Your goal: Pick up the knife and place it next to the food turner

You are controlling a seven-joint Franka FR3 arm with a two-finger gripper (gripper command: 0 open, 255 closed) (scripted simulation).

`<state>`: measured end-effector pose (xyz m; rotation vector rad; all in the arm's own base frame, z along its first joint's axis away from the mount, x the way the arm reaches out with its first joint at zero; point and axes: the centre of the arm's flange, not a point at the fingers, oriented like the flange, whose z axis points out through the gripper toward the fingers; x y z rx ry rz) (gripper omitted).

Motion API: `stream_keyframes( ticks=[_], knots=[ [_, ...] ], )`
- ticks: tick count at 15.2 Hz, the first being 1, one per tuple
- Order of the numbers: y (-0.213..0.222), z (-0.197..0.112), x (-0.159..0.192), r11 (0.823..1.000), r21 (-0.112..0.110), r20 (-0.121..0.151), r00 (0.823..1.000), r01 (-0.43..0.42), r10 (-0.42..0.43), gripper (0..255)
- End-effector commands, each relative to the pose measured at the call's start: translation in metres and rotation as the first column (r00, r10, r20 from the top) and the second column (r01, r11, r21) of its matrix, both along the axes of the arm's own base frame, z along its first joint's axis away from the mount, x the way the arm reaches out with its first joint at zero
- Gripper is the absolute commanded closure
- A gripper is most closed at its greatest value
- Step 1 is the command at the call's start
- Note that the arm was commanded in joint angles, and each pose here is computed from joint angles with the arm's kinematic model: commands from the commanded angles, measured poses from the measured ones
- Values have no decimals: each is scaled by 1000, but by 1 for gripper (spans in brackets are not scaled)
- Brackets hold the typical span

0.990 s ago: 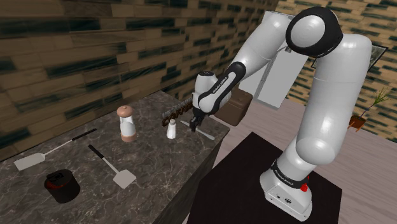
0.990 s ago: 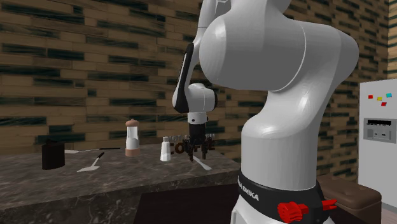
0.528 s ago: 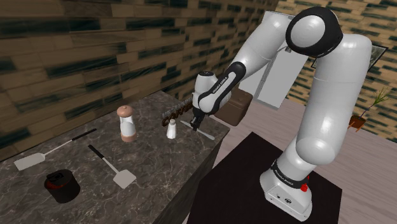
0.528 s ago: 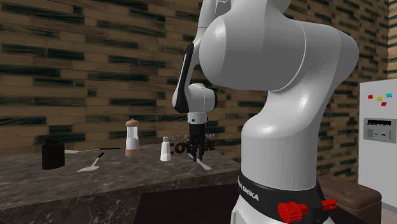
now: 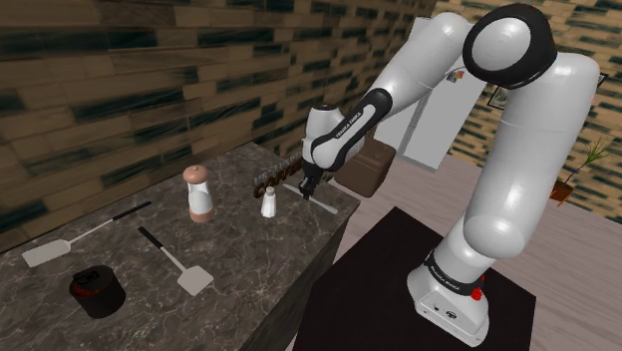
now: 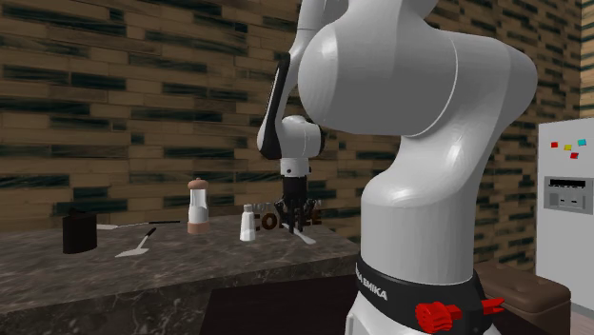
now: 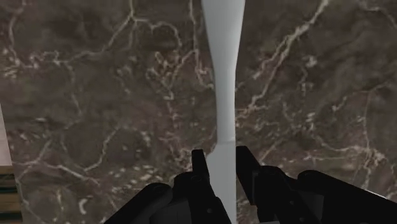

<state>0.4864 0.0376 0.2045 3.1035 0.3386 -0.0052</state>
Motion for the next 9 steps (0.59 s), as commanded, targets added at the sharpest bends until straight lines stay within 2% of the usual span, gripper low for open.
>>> stream_keyframes(
  ticks=[1, 9],
  knots=[
    [0, 10, -1, 1000, 0, 0, 1000, 0, 0, 255],
    [0, 53, -1, 1000, 0, 0, 1000, 0, 0, 255]
  ],
)
